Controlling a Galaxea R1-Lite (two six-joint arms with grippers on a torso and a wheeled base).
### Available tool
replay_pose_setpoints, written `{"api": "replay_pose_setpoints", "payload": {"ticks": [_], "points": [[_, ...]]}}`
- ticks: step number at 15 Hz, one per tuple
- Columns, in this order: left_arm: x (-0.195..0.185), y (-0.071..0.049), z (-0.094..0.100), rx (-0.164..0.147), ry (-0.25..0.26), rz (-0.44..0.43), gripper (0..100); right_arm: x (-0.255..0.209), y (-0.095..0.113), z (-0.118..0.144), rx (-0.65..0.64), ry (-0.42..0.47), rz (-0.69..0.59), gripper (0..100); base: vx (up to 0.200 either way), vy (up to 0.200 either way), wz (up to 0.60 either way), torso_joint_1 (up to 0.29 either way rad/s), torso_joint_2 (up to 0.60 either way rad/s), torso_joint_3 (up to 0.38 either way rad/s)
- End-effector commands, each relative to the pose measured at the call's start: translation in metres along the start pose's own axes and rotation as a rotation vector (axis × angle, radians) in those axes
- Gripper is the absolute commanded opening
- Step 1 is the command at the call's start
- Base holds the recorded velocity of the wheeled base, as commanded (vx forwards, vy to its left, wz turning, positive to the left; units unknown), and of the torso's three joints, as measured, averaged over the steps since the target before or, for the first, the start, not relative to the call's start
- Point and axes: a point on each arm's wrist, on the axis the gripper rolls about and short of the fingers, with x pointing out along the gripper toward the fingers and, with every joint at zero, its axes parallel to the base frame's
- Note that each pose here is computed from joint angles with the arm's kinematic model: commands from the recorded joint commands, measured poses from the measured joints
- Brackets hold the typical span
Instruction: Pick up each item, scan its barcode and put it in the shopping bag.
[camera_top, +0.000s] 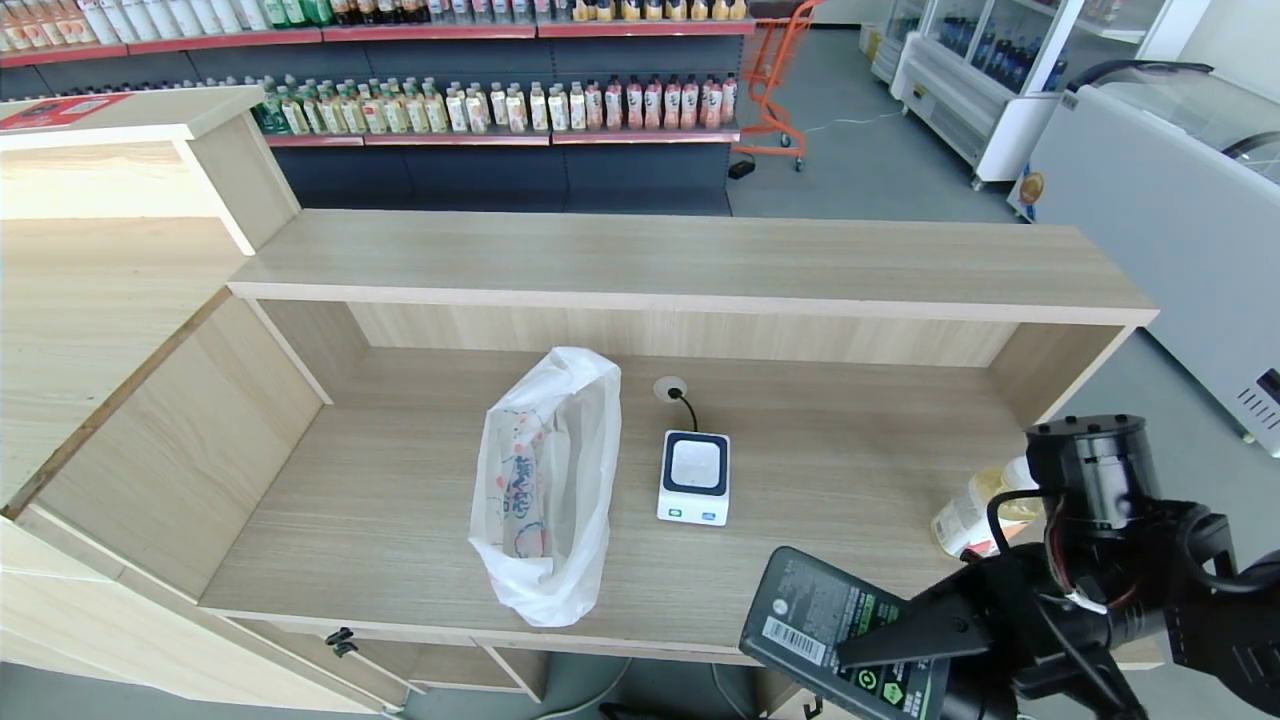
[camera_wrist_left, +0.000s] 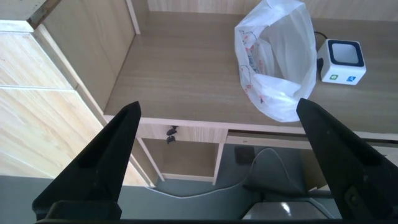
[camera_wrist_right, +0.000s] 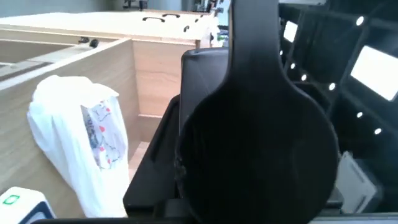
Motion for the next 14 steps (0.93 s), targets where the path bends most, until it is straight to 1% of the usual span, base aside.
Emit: {"api": "replay_pose_setpoints", "payload": {"ticks": [1, 2, 3, 4, 5, 6, 7, 8, 9, 10, 11, 12, 13, 14], "points": [[0.0, 0.0, 0.0, 0.0, 0.0, 0.0, 100, -0.025, -0.022, 0.0, 0.104, 0.115, 0.03, 0, 0.0, 0.0, 0.0, 0.0, 0.0, 0.0], [0.0, 0.0, 0.0, 0.0, 0.0, 0.0, 100, -0.056, -0.042, 0.007, 0.276, 0.264, 0.043, 0, 0.0, 0.0, 0.0, 0.0, 0.0, 0.0], [0.0, 0.0, 0.0, 0.0, 0.0, 0.0, 100, -0.056, -0.042, 0.007, 0.276, 0.264, 0.043, 0, 0.0, 0.0, 0.0, 0.0, 0.0, 0.0], [0.0, 0.0, 0.0, 0.0, 0.0, 0.0, 100, -0.104, -0.06, 0.009, 0.373, 0.628, 0.132, 0, 0.0, 0.0, 0.0, 0.0, 0.0, 0.0], [0.0, 0.0, 0.0, 0.0, 0.0, 0.0, 100, -0.114, -0.065, 0.006, 0.364, 0.704, 0.151, 0, 0.0, 0.0, 0.0, 0.0, 0.0, 0.0], [0.0, 0.0, 0.0, 0.0, 0.0, 0.0, 100, -0.117, -0.069, 0.008, 0.363, 0.723, 0.147, 0, 0.0, 0.0, 0.0, 0.0, 0.0, 0.0], [0.0, 0.0, 0.0, 0.0, 0.0, 0.0, 100, -0.116, -0.068, 0.018, 0.443, 0.725, 0.128, 0, 0.0, 0.0, 0.0, 0.0, 0.0, 0.0], [0.0, 0.0, 0.0, 0.0, 0.0, 0.0, 100, -0.114, -0.062, 0.029, 0.618, 0.698, 0.07, 0, 0.0, 0.0, 0.0, 0.0, 0.0, 0.0], [0.0, 0.0, 0.0, 0.0, 0.0, -0.002, 100, -0.114, -0.067, 0.028, 0.737, 0.701, 0.015, 0, 0.0, 0.0, 0.0, 0.0, 0.0, 0.0], [0.0, 0.0, 0.0, 0.0, 0.0, 0.0, 100, -0.122, -0.074, 0.021, 0.943, 0.755, -0.078, 0, 0.0, 0.0, 0.0, 0.0, 0.0, 0.0], [0.0, 0.0, 0.0, 0.0, 0.0, 0.0, 100, -0.135, -0.078, 0.02, 1.109, 0.934, -0.158, 0, 0.0, 0.0, 0.0, 0.0, 0.0, 0.0], [0.0, 0.0, 0.0, 0.0, 0.0, -0.002, 100, -0.139, -0.076, 0.019, 1.294, 1.18, -0.276, 0, 0.0, 0.0, 0.0, 0.0, 0.0, 0.0], [0.0, 0.0, 0.0, 0.0, 0.0, 0.0, 100, -0.13, -0.073, 0.014, 1.538, 1.268, -0.469, 0, 0.0, 0.0, 0.0, 0.0, 0.0, 0.0], [0.0, 0.0, 0.0, 0.0, 0.0, 0.0, 100, -0.118, -0.074, 0.005, 1.753, 1.271, -0.666, 0, 0.0, 0.0, 0.0, 0.0, 0.0, 0.0]]}}
